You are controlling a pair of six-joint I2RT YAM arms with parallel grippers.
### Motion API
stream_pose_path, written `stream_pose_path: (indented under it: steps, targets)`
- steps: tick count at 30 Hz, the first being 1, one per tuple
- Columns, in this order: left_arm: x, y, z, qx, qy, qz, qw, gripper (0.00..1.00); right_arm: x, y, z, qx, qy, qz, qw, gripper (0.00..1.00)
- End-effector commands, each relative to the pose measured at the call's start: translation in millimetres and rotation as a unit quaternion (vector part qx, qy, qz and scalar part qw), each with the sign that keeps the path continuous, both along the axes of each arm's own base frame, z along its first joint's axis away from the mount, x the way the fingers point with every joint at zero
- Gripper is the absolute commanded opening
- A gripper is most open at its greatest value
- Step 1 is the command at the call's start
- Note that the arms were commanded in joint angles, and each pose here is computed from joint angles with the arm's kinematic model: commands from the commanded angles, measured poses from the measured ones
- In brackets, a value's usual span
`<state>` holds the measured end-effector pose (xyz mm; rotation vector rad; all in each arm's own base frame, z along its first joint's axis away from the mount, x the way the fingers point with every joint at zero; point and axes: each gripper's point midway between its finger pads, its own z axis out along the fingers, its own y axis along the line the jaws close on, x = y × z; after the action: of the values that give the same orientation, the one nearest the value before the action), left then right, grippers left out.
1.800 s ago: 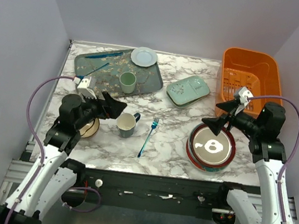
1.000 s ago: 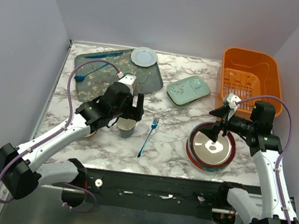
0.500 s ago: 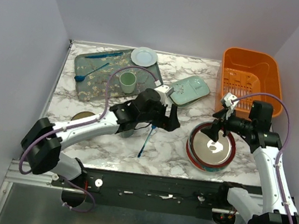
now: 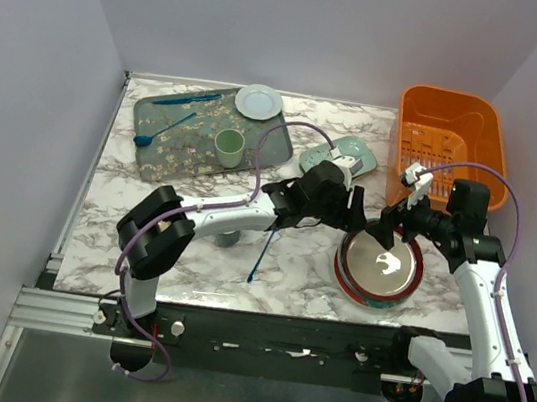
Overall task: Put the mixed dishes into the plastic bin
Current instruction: Pick up the plate at the center of the board.
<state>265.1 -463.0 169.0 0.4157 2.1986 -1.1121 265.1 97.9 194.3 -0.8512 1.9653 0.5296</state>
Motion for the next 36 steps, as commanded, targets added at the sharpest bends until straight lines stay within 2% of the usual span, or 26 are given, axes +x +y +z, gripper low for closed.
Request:
stream_pose_path:
  steps: [1,10,18,24,36]
  targets:
    - [0,-8,-14,0.038,-0.004,-0.009,0.999,0.62,13,-8,11,-0.009,-0.014,-0.031,0.999,1.00]
    - [-5,-13,-39,0.091,0.002,-0.025,0.996,0.52,16,-16,11,-0.010,-0.011,-0.050,0.999,1.00]
    - [1,-9,-50,0.128,-0.011,-0.017,0.992,0.50,15,-17,11,-0.004,-0.008,-0.051,0.999,1.00]
    - [-1,-10,-55,0.135,-0.009,-0.022,0.991,0.50,15,-17,11,-0.003,-0.006,-0.050,0.999,1.00]
    - [-8,-13,-56,0.133,-0.001,-0.032,0.991,0.37,14,-17,11,-0.002,-0.005,-0.050,0.999,1.00]
